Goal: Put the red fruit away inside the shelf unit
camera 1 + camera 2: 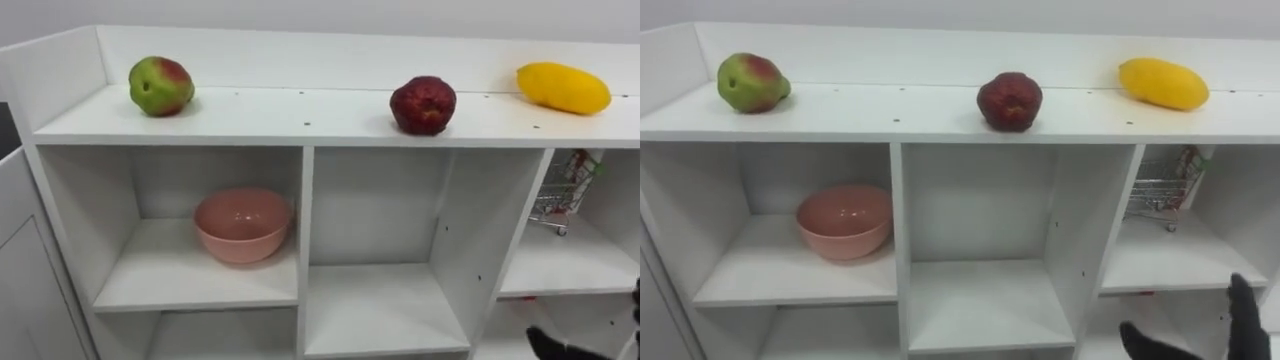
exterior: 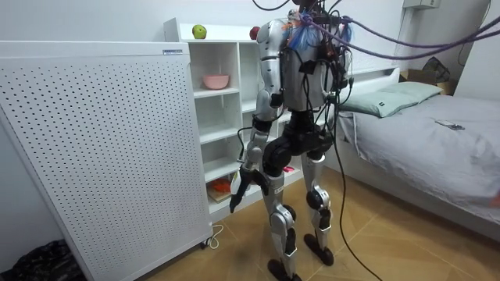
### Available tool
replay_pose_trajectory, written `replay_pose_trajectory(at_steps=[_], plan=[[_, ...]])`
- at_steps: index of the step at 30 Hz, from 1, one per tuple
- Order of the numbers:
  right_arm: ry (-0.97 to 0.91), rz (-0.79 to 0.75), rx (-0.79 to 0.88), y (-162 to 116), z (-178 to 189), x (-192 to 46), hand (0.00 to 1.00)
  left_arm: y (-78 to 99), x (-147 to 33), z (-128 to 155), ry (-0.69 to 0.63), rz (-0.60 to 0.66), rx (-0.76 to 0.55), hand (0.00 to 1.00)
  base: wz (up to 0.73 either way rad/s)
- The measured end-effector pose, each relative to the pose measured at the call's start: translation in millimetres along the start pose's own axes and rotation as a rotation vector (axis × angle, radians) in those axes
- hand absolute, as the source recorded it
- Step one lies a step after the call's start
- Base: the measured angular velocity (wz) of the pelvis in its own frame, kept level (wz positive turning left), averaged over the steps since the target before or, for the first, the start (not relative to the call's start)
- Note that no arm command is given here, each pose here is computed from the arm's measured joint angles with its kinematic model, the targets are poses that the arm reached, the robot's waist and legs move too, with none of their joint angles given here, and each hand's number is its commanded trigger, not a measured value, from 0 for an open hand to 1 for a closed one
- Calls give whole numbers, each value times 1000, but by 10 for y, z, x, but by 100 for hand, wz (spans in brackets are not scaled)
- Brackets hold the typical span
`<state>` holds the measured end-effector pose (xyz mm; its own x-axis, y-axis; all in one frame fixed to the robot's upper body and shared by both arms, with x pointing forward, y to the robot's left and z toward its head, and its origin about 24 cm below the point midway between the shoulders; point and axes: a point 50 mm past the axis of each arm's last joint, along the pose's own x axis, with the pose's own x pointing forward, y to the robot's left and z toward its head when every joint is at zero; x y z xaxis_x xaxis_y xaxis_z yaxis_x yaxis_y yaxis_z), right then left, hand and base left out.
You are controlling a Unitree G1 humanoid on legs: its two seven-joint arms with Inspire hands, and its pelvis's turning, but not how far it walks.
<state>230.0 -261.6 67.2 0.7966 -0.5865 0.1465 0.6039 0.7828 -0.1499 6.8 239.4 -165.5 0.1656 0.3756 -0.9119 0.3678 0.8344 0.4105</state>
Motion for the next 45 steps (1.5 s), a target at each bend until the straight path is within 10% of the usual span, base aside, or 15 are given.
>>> replay_pose_trajectory(at_steps=[23,45], plan=[[-528,-39,215,234,1232,294,0,36,13,125,-94,-18,15,0,3],[-608,121,201,343,1402,285,0,70,24,203,-114,-17,37,0,2]])
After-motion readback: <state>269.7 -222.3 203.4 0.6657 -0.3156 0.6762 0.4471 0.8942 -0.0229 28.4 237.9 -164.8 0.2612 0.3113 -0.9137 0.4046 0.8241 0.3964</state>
